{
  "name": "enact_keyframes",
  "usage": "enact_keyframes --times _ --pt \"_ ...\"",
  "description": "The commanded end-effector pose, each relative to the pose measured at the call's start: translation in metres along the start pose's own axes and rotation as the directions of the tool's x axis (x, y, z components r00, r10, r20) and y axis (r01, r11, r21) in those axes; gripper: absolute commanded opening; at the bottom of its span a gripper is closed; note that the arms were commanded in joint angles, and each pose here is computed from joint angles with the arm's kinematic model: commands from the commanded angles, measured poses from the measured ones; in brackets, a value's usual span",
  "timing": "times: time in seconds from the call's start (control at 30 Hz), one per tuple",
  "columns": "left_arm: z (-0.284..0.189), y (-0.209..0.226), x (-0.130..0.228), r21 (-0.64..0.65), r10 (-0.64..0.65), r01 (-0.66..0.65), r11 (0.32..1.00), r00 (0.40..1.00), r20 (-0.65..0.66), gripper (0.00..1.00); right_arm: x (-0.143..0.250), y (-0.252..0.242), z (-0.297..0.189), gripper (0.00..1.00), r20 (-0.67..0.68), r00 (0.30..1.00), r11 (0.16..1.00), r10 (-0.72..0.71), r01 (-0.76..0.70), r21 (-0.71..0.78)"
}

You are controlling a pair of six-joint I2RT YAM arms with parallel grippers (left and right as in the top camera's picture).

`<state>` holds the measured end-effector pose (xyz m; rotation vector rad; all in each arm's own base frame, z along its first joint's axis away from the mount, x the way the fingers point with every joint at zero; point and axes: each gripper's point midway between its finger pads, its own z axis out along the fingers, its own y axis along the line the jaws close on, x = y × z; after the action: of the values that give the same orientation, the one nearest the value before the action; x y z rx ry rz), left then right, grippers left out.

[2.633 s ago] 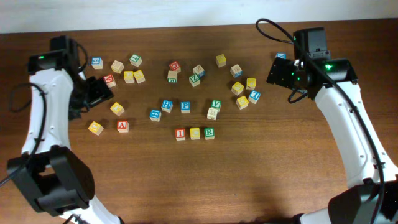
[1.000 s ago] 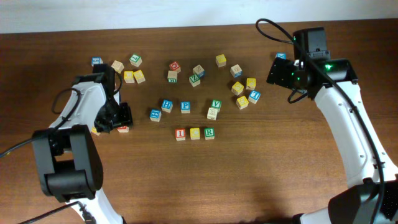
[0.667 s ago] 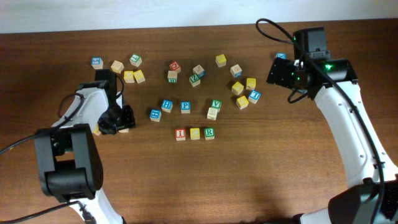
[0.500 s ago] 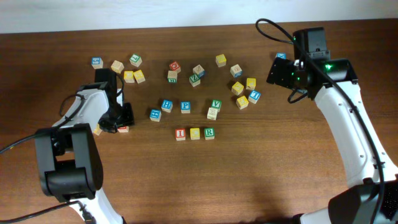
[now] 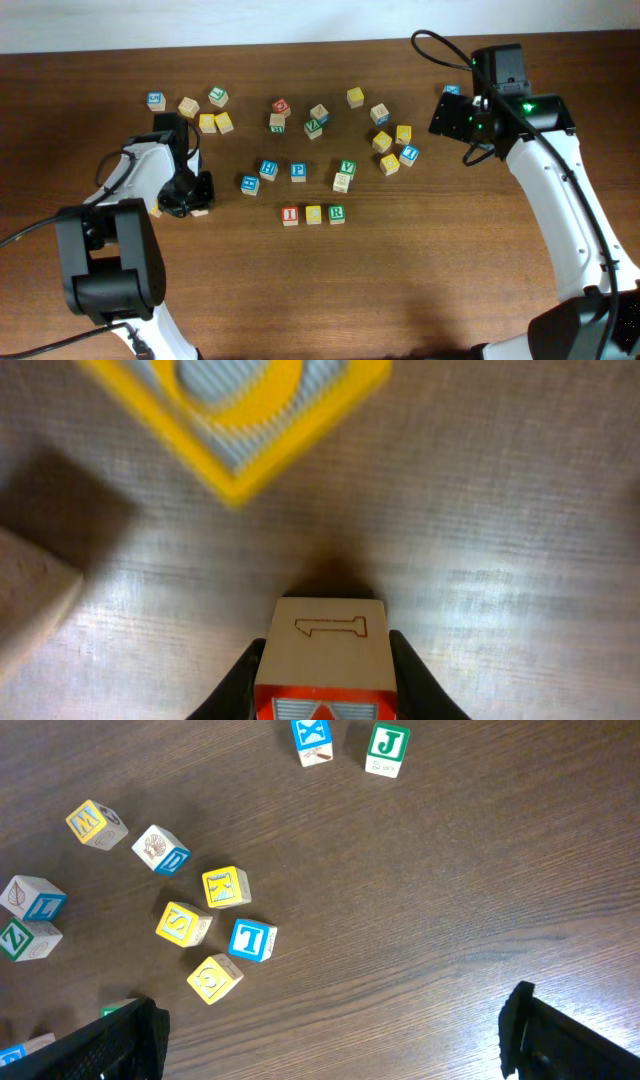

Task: Spell out ICRA
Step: 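Move the left gripper to the red A block and grasp it, then carry the red A block and set it right of the R block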

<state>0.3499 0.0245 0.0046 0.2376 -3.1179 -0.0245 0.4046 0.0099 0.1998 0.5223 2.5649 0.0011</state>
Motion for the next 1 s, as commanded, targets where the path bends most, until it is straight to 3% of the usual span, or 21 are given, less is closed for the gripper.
enact_keyframes --times 0.0,0.17,0.3,0.43,0.5,0.6,0.77,0.97 --pt "-0.026 -0.003 -0.012 0.01 0.011 -0.011 1.0 1.0 0.025 0.2 -0.004 0.002 -0.003 0.98 0.012 1.0 1.0 0.011 -0.011 -0.007" --pt "-0.09 -0.044 -0.019 0.209 -0.019 0.019 0.978 1.0 -0.002 0.22 -0.004 0.002 -0.003 0.98 0.012 1.0 1.0 0.011 -0.011 -0.007" --pt "-0.118 -0.122 0.0 0.425 0.063 -0.035 0.904 0.997 -0.051 0.22 -0.004 0.002 -0.003 0.98 0.012 1.0 1.0 0.011 -0.011 -0.007" --pt "-0.116 -0.189 0.032 0.391 0.132 -0.092 0.916 0.988 -0.078 0.23 -0.004 0.002 -0.003 0.98 0.012 1.0 1.0 0.011 -0.011 -0.007" --pt "-0.109 -0.232 0.046 0.288 0.125 -0.116 0.95 0.992 -0.012 0.23 -0.004 0.002 -0.003 0.98 0.012 1.0 1.0 0.011 -0.011 -0.007" --pt "-0.104 -0.256 0.055 0.173 0.072 -0.086 0.981 0.994 0.086 0.24 -0.004 0.002 -0.003 0.98 0.012 1.0 1.0 0.011 -0.011 -0.007" --pt "-0.103 -0.304 0.063 0.165 0.071 -0.11 0.98 0.971 0.23 0.23 -0.004 0.002 -0.003 0.98 0.012 1.0 1.0 0.011 -0.011 -0.007" --pt "-0.052 -0.322 0.079 0.066 0.092 -0.108 0.992 0.974 0.209 0.23 -0.004 0.002 -0.003 0.98 0.012 1.0 1.0 0.011 -0.011 -0.007"
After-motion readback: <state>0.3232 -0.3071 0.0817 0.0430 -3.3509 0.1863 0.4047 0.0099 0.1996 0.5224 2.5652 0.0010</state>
